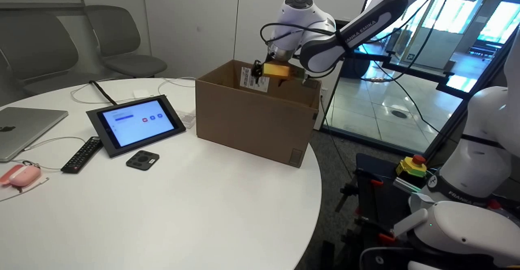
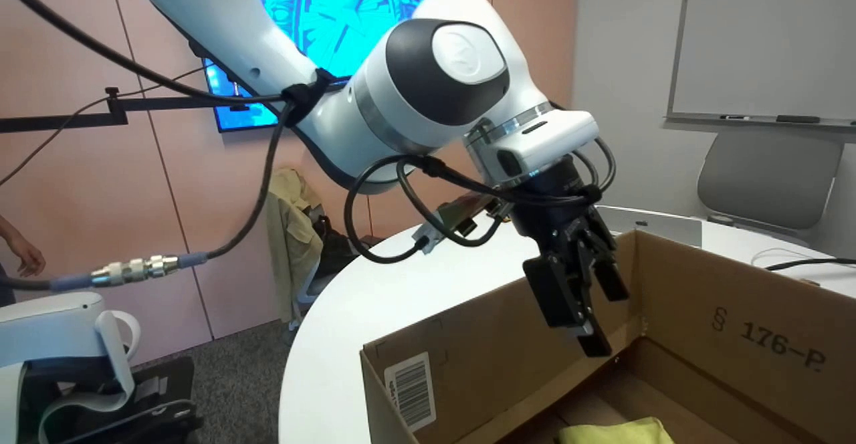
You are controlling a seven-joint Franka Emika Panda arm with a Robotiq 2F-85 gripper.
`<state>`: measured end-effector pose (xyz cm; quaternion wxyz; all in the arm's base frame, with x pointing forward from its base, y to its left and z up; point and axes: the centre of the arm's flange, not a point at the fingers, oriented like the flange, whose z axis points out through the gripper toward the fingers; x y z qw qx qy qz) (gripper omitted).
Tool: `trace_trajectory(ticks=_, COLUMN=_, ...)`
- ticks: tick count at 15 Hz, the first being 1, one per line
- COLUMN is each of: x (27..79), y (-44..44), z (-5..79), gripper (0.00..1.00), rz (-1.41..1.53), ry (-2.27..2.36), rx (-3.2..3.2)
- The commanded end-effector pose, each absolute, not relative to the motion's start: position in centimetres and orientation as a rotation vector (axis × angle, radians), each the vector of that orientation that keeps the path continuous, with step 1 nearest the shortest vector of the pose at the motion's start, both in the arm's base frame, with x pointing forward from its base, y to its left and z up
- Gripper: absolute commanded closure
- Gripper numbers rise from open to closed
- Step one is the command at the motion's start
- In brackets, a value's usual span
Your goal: Pick up the marker, put it on the towel and fold together, pick up the folded towel with the maker and put it in the box
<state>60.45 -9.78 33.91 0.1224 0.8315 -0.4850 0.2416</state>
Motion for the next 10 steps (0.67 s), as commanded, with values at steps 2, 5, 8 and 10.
trace_trajectory(ticks=2, x=56.4, y=-3.5, z=37.5, gripper=0.00, rz=0.555, ry=-1.171, rx=2.663)
trace_trajectory(ticks=5, x=53.4, y=0.0, z=40.0, gripper=0.00, rz=0.422, ry=-1.005, rx=2.796)
trace_trajectory(ticks=8, x=50.6, y=2.3, z=43.1, gripper=0.00, rz=0.243, ry=-0.837, rx=2.905)
trace_trajectory(ticks=10, x=48.8, y=3.4, z=45.2, gripper=0.00, rz=0.119, ry=-0.708, rx=2.961)
